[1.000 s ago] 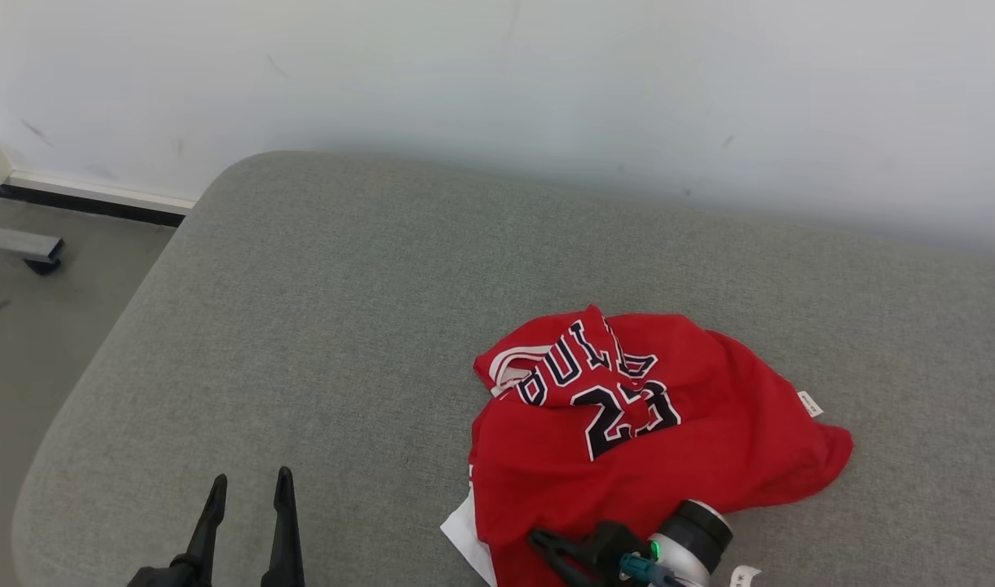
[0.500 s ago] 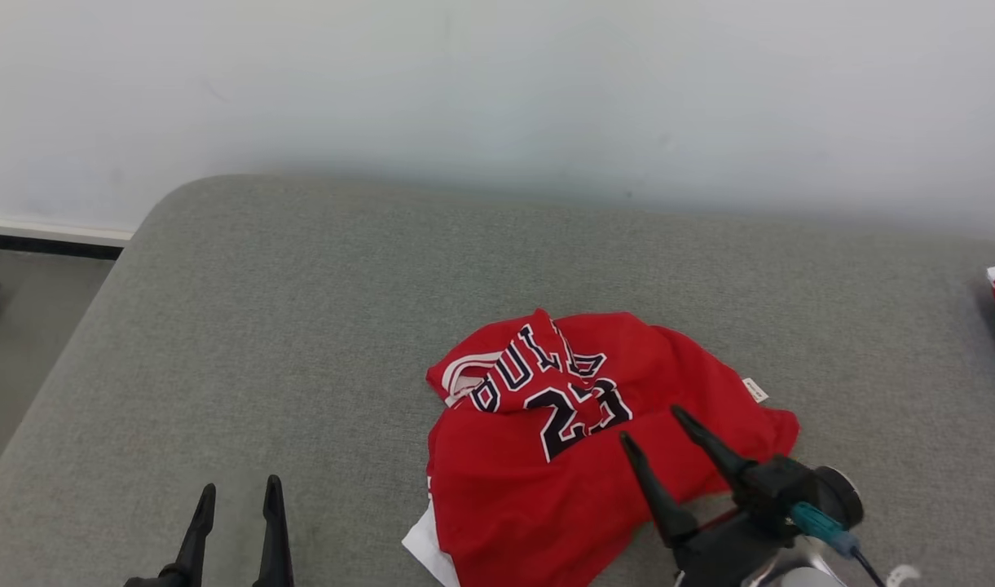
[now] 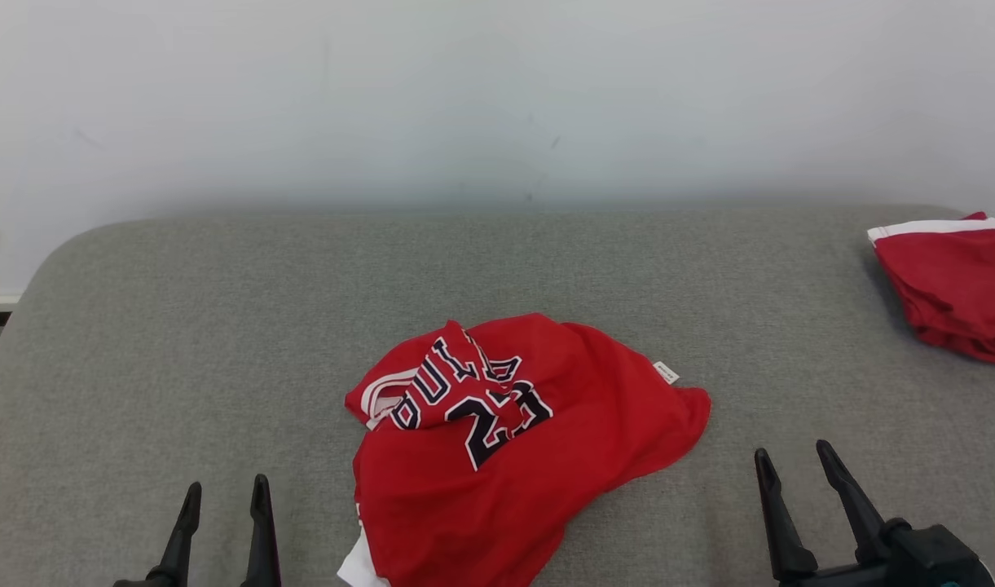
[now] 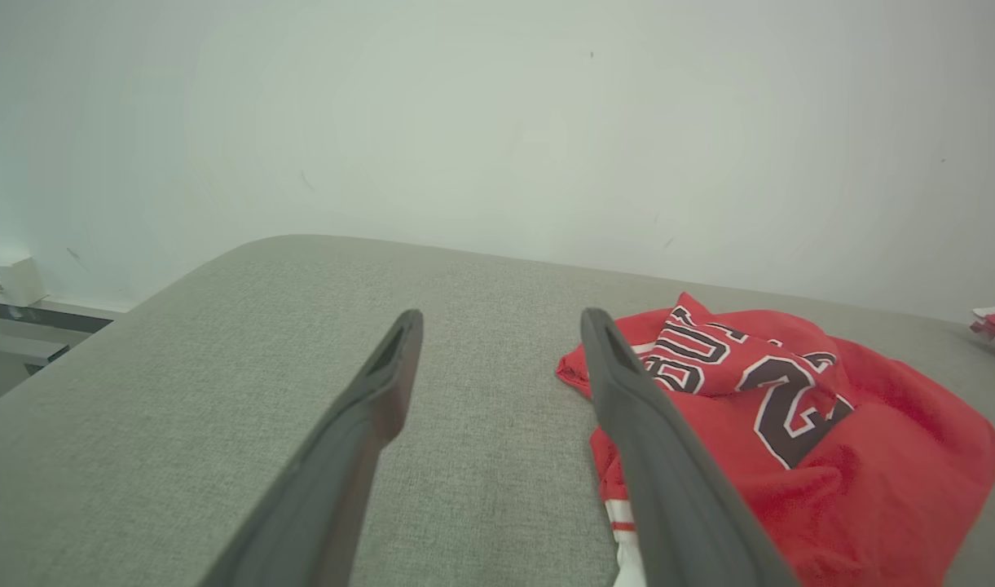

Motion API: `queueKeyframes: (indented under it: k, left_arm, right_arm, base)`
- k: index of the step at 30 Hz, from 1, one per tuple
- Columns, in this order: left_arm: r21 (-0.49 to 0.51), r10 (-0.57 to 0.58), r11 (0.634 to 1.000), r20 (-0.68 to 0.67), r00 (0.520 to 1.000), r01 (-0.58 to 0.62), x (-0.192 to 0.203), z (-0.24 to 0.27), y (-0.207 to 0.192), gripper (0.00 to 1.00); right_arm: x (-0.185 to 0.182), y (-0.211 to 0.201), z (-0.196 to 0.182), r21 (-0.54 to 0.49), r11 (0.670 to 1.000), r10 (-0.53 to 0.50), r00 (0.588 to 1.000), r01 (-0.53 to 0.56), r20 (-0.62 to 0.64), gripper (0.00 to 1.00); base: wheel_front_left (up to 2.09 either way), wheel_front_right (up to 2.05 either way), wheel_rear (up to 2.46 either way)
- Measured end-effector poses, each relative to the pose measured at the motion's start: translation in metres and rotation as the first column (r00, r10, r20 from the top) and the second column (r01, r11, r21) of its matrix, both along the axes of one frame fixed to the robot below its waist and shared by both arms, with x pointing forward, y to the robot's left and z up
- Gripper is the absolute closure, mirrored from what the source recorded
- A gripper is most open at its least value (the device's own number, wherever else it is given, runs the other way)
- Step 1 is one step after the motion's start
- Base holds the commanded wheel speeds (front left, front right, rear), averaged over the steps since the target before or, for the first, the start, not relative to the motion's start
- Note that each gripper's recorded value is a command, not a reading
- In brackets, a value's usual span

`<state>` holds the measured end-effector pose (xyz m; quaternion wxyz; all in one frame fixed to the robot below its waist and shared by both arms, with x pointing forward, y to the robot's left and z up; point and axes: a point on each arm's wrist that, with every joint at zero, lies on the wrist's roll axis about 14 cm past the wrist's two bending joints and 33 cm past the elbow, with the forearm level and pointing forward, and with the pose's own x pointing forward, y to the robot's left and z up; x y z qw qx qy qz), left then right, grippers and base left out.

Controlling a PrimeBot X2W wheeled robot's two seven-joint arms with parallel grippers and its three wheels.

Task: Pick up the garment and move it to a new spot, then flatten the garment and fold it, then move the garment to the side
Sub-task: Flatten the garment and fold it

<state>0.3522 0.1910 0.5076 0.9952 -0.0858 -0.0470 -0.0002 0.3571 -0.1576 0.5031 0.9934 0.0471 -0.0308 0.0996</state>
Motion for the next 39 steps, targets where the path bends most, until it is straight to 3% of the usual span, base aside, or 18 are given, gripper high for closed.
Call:
queueKeyframes:
  k: [9, 26, 32, 39]
  left_arm:
    - [0.016, -0.040, 0.999, 0.021, 0.999, 0.039, 0.002, 0.007, -0.012, 0.00]
    - [0.062, -0.004, 0.998, 0.002, 1.000, 0.004, -0.011, 0.001, 0.000, 0.00]
    - [0.060, 0.003, 0.998, -0.002, 1.000, -0.003, -0.012, 0.000, 0.002, 0.00]
    - [0.053, 0.016, 0.998, -0.005, 1.000, -0.016, -0.012, -0.001, 0.005, 0.00]
  right_arm:
    - [-0.023, -0.023, 0.001, 0.036, 0.994, -0.100, 0.995, 0.100, 0.004, 0.00]
    - [-0.020, -0.015, -0.005, 0.034, 0.996, -0.081, 0.997, 0.081, -0.012, 0.00]
    - [-0.007, -0.005, -0.007, 0.004, 1.000, -0.024, 0.999, 0.024, -0.022, 0.00]
    - [0.036, 0.000, -0.014, -0.054, 0.998, 0.022, 0.997, -0.026, -0.069, 0.00]
  base:
    - [0.00, 0.00, 0.00]
    - [0.00, 0.00, 0.00]
    - [0.00, 0.00, 0.00]
    - [0.00, 0.00, 0.00]
